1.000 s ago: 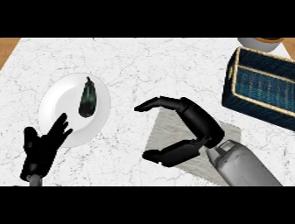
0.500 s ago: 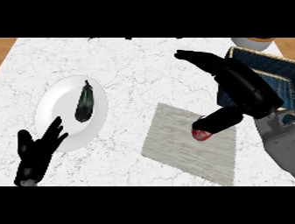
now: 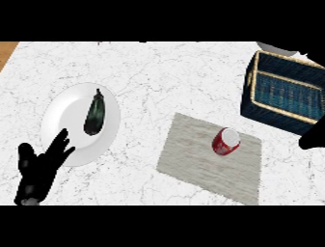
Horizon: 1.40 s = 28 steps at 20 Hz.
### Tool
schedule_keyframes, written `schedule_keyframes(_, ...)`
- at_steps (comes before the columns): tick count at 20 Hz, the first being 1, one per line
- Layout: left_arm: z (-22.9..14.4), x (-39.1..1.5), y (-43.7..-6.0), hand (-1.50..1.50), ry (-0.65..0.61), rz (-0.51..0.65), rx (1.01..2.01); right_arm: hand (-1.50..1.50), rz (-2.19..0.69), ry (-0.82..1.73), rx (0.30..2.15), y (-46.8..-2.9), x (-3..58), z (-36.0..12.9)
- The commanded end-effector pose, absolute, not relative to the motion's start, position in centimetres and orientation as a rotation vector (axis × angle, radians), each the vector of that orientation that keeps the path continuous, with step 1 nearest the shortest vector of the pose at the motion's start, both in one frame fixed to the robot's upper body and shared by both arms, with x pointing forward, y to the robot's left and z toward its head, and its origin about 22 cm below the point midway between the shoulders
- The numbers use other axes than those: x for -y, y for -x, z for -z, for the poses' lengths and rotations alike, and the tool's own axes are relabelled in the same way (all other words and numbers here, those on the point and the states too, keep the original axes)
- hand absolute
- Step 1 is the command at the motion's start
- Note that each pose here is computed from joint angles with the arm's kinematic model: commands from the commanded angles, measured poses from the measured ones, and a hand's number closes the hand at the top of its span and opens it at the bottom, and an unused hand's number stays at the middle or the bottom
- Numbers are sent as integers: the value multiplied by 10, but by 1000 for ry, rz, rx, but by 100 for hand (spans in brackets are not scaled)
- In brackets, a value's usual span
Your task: Pick the can from the placemat and place it in the basket
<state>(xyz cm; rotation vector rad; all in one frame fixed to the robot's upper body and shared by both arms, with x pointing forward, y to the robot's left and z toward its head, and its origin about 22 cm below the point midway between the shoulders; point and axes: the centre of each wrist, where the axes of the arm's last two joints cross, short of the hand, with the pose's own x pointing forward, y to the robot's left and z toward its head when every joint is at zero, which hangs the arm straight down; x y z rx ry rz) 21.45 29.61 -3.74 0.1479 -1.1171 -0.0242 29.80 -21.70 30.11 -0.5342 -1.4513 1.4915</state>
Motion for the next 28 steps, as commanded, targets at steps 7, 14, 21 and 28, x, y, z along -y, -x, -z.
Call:
schedule_keyframes(7,60,-296,-191,0,-149,33,1008,-150,-1652,536,1183,-290,245,-331)
schedule_keyframes(14,53,-294,-194,0,-160,47,1030,-150,-1626,476,1208,-283,238,-314)
schedule_keyframes(21,63,-295,-192,0,-168,32,1017,-150,-1577,427,1262,-274,227,-253)
schedule_keyframes(28,45,-273,-210,0,-149,14,1021,-150,-1580,465,1238,-281,220,-212)
